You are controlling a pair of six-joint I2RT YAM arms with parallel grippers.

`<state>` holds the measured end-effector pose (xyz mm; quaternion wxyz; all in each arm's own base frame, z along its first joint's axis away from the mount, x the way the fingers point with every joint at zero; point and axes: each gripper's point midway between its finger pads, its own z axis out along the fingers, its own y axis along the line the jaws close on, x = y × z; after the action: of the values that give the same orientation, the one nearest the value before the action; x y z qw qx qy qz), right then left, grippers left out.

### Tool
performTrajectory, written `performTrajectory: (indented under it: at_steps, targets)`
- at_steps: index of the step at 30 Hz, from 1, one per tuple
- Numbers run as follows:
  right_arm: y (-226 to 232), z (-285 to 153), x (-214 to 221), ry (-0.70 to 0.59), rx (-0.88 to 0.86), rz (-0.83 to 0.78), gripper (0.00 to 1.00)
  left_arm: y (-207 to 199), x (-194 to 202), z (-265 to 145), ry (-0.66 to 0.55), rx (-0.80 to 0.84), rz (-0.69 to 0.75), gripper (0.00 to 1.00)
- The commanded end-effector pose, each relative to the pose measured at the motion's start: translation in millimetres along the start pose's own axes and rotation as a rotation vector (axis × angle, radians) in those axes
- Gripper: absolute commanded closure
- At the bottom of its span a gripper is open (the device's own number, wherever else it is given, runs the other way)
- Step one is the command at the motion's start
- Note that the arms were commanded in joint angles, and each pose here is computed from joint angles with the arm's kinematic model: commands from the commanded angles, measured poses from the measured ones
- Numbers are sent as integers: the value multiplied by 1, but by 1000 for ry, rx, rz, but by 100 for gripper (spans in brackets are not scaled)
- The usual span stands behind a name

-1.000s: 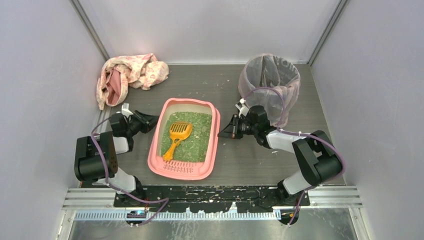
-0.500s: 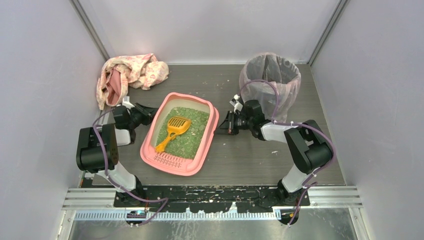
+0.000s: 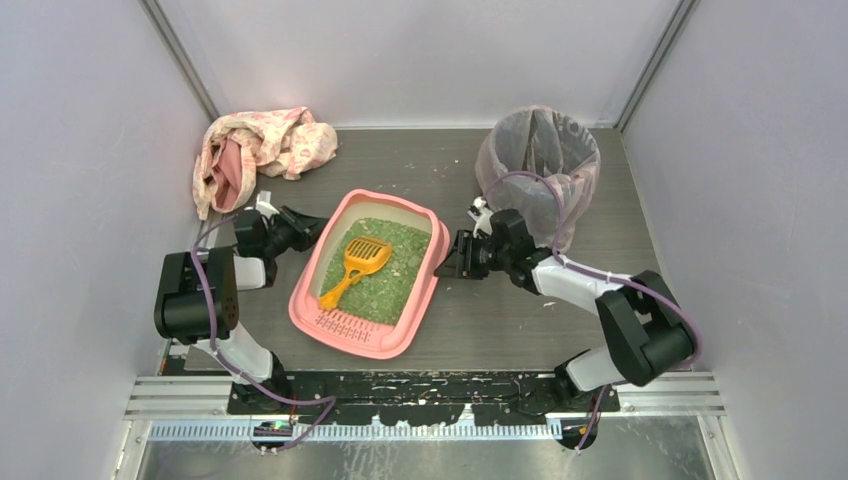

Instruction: Clean the litter box

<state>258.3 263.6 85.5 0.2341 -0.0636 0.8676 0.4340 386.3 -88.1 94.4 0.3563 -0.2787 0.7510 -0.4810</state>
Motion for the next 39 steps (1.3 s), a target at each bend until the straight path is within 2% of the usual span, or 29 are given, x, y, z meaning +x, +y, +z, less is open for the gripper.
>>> performTrajectory:
  at_steps: [1,8,13,17,25,39]
  targets:
    - [-24,-17,12,-10,160,-40,48,-28,39,-3,196,108,-10,92]
    - [-24,-21,26,-7,176,-41,44,-27,41,-3,212,105,-9,91]
    - [-16,-16,31,-1,174,-53,48,-24,41,-5,227,71,10,91]
    - [-8,0,34,31,175,-72,53,-28,38,-3,226,72,9,91]
    - [11,45,32,74,164,-106,53,-30,31,1,210,74,1,91]
    - [5,88,0,100,188,-133,57,-25,18,0,187,47,11,92]
